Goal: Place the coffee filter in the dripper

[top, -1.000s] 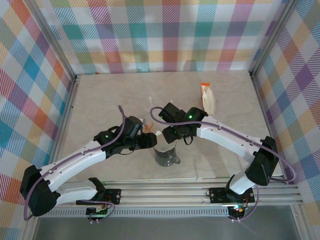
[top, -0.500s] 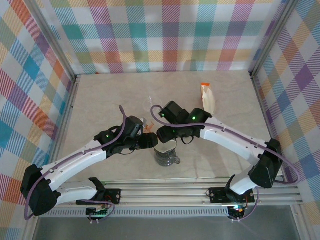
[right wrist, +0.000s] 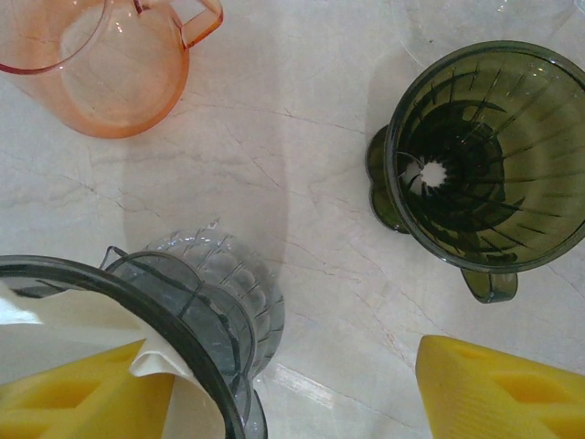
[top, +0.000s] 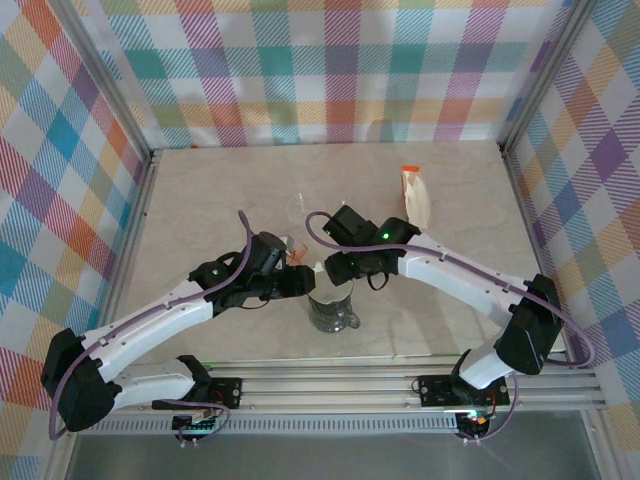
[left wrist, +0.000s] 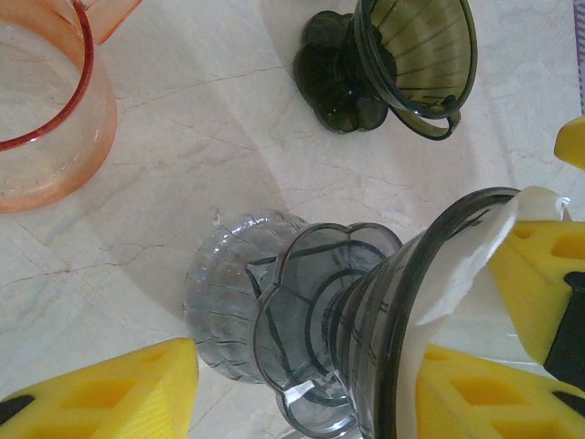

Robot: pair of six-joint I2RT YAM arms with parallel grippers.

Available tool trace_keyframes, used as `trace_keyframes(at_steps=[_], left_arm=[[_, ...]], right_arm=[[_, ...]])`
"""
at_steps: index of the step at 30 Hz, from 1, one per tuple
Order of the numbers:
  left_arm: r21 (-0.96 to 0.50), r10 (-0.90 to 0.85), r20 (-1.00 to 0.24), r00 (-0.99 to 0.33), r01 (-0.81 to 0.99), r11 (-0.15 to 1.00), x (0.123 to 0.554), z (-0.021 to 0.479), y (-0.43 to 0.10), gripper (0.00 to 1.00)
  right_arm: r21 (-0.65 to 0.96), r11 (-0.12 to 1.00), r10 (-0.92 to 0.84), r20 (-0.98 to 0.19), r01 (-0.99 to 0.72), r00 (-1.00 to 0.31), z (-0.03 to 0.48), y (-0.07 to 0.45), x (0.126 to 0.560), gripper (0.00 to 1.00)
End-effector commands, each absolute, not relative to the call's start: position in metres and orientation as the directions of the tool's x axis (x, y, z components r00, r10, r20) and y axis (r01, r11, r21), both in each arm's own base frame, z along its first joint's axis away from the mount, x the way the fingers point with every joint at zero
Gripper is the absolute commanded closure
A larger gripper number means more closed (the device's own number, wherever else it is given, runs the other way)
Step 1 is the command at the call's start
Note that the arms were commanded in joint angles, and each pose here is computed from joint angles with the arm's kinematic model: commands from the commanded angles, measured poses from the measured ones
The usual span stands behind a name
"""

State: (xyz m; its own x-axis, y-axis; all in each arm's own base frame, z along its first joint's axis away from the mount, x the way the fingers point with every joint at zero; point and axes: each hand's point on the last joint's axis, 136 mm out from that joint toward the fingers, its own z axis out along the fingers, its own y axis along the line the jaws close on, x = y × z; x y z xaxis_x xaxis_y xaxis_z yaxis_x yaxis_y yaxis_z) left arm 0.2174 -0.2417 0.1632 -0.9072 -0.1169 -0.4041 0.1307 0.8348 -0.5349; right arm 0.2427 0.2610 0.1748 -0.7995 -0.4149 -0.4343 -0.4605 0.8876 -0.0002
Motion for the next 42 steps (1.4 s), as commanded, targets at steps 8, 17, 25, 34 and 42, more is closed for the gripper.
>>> trace_keyframes(at_steps=[8,17,25,34,42], left_arm=[[-0.571,-0.125,-0.404,-0.906,0.144,0.808,0.215,0.176,-0.247,0.35],[-0.586,-0.132,-0.412,-0.901,0.152,0.796,0.217,0.185,-0.252,0.29],[-0.628,-0.17,-0.453,-0.875,0.178,0.757,0.217,0.223,-0.251,0.23],[-0.574,-0.285,-0.626,-0.726,0.182,0.798,0.213,0.283,-0.192,0.15],[-0.538,-0.299,-0.6,-0.742,0.098,0.837,0.214,0.253,-0.175,0.18]], right_arm=[[0.083,0.85,-0.403,-0.535,-0.521,-0.743,0.203,0.271,0.235,0.23],[0.12,0.85,-0.331,-0.636,-0.513,-0.697,0.243,0.26,0.23,0.2],[0.126,0.887,-0.247,-0.684,-0.445,-0.686,0.251,0.227,0.221,0.19],[0.147,0.911,-0.197,-0.666,-0.386,-0.719,0.22,0.196,0.201,0.18],[0.204,0.894,-0.188,-0.638,-0.399,-0.747,0.194,0.193,0.185,0.19]])
